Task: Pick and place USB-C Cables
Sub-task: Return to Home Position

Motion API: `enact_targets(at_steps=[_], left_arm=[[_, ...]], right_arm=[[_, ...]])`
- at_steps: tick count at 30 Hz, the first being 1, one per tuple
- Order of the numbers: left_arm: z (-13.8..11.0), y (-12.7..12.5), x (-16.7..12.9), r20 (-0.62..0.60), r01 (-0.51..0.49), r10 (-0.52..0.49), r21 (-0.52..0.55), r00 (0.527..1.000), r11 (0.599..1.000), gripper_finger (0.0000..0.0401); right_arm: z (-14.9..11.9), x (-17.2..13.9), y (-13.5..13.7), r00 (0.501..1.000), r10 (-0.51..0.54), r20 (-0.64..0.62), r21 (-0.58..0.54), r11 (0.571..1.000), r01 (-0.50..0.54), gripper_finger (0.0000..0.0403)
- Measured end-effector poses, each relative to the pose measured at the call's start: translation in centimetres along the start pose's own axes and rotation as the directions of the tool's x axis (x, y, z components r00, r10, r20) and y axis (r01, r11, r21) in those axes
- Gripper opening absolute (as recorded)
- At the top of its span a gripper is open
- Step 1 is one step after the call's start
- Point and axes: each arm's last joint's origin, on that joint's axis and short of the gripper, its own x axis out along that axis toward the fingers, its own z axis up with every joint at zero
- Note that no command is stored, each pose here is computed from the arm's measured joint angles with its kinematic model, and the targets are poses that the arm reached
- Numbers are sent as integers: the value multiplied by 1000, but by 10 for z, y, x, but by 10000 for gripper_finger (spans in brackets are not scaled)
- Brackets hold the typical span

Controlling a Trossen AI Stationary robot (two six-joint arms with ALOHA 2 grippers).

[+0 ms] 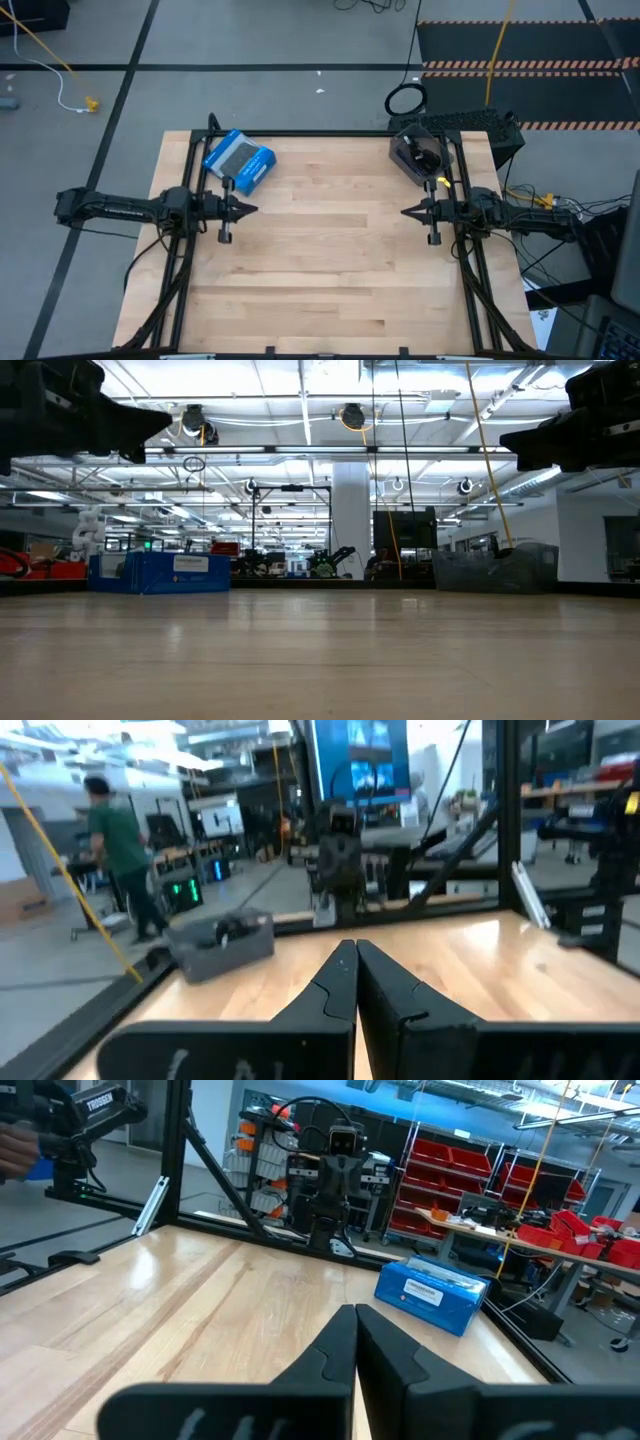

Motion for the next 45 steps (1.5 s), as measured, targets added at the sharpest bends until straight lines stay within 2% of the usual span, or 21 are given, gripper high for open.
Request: enact_targets(at_steps=[7, 13, 25, 45], left_arm=[[10, 0, -8, 90, 18, -18, 10, 996, 1000, 4], [8, 0, -13, 63, 20, -22, 23, 998, 1000, 3], [0, -2, -21, -18, 36, -36, -27, 999, 999, 2], [-3, -3, -26, -36, 58, -58, -12, 998, 998, 2]], right_arm=[[0, 0, 0, 1000, 0, 0, 0, 1000, 0, 0], [0, 0, 0, 1000, 0, 1, 0, 1000, 0, 0], [0, 0, 0, 1000, 0, 1, 0, 1000, 0, 0], [0, 0, 0, 1000, 1, 1, 0, 1000, -1, 0]])
